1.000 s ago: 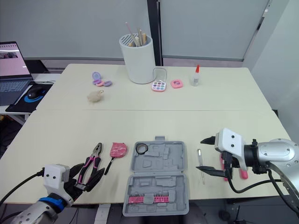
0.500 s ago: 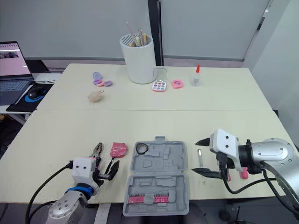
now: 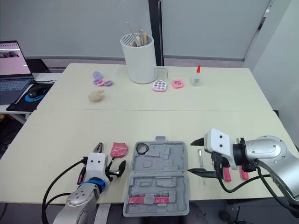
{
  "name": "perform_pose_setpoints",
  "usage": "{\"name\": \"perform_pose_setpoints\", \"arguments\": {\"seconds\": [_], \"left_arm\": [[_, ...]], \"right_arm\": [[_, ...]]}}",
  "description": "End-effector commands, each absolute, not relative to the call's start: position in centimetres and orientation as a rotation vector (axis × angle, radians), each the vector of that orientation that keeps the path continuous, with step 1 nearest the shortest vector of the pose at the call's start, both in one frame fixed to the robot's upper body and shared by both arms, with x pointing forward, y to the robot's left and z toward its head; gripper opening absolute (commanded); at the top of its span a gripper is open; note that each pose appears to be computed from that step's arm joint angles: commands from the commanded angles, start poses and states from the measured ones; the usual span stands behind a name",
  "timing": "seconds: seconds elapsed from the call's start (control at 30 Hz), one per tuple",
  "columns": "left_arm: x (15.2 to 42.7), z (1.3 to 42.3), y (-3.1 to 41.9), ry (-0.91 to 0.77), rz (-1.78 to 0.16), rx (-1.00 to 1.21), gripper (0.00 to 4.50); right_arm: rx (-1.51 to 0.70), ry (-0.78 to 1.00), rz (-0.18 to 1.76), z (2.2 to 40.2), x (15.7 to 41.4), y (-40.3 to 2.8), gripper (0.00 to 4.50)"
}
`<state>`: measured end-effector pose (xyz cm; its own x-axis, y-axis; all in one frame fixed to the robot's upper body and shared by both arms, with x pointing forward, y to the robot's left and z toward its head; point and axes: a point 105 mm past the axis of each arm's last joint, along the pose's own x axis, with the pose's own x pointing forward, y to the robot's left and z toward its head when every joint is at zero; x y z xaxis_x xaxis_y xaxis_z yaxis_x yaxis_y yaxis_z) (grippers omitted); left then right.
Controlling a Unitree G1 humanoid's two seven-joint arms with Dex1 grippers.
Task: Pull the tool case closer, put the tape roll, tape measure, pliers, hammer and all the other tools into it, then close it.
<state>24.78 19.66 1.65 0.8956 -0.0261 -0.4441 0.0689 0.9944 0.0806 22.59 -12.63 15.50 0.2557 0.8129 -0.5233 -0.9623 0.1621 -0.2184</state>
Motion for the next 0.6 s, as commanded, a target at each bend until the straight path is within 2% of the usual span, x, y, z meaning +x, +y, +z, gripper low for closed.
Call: {"name": "perform_pose_setpoints", "arguments": {"seconds": [0.03, 0.1, 0.2, 0.6], "left_arm": [[25.01, 1.79, 19.52, 0.471, -0.052, 0.086, 4.47], [25.28, 1.77, 19.61, 0.475, -0.048, 0.084, 4.47], [25.64, 1.59, 19.68, 0.49, -0.045, 0.08, 3.86], [25.14, 0.95, 20.21, 0.532, -0.029, 0.097, 0.25]], "right_arm": [[-0.587, 0.264, 1.311, 16.33, 22.55, -12.09, 4.5], [-0.587, 0.26, 1.313, 16.36, 22.57, -12.0, 4.5], [-0.587, 0.258, 1.313, 16.38, 22.57, -11.91, 4.5], [-0.589, 0.256, 1.306, 16.44, 22.57, -11.93, 4.5]]}}
